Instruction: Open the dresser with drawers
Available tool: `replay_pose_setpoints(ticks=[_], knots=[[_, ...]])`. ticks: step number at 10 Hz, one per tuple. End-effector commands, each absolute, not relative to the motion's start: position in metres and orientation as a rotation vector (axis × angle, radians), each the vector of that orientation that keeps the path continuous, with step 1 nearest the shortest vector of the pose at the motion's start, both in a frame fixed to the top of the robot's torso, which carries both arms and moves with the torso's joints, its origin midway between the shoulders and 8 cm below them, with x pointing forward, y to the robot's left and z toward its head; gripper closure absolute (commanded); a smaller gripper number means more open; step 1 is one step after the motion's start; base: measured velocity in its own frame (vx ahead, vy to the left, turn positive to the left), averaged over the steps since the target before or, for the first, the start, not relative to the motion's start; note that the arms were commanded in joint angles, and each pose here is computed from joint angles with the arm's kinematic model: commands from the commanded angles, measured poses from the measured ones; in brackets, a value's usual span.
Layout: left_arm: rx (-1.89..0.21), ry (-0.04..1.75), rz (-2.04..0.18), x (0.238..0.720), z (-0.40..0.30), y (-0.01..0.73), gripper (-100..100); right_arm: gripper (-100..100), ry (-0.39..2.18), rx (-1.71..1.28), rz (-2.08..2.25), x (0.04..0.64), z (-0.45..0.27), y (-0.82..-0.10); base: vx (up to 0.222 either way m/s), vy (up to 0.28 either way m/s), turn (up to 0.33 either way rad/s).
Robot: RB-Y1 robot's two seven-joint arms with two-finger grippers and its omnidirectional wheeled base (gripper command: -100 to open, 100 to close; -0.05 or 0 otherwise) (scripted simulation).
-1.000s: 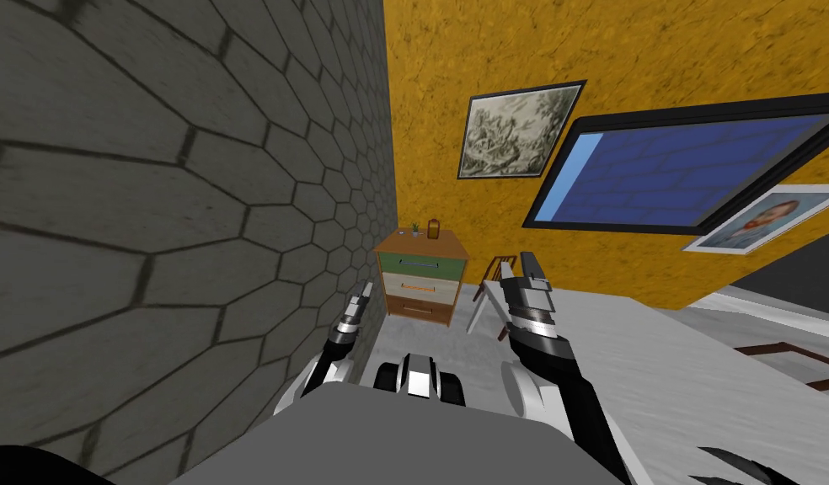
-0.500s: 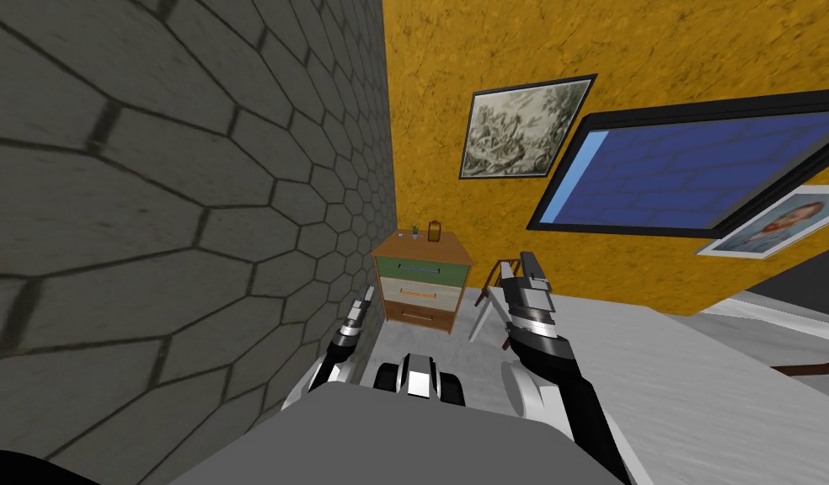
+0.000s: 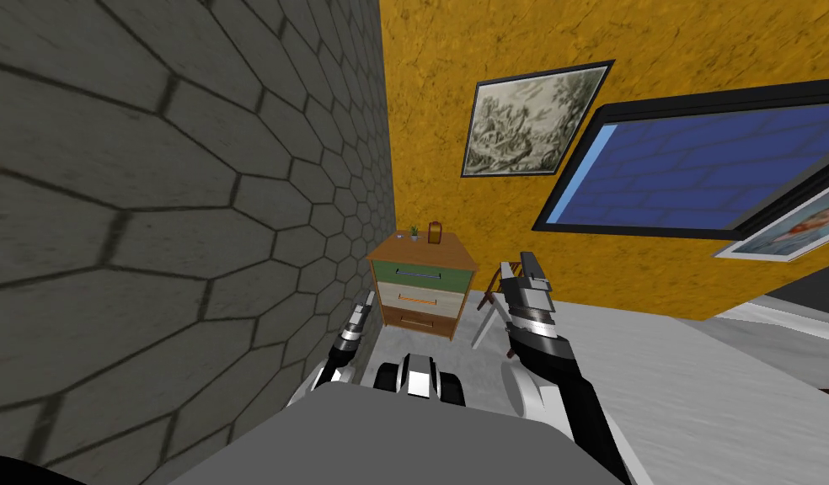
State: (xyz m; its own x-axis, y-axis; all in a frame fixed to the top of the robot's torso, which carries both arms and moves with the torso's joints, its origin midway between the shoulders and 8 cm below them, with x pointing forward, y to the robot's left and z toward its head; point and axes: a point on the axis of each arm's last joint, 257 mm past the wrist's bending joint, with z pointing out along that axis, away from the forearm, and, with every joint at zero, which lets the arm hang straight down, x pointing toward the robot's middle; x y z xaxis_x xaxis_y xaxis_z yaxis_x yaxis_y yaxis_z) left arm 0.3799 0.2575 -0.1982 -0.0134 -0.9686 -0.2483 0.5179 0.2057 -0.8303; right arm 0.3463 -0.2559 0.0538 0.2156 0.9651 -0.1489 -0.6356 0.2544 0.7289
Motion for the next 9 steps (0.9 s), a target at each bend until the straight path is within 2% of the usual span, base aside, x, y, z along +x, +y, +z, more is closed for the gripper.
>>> replay_pose_setpoints(ticks=[1,9], knots=[[-0.61,0.974,-1.299,0.38,-0.212,0.256,-100,0,0.67,0.596,1.205,0.346,0.054,-0.256,0.099,-0.006,0.0],[-0.641,0.989,-1.314,0.376,-0.252,0.248,-100,0,0.67,0.596,1.205,0.346,0.054,-0.256,0.098,0.0,0.002]])
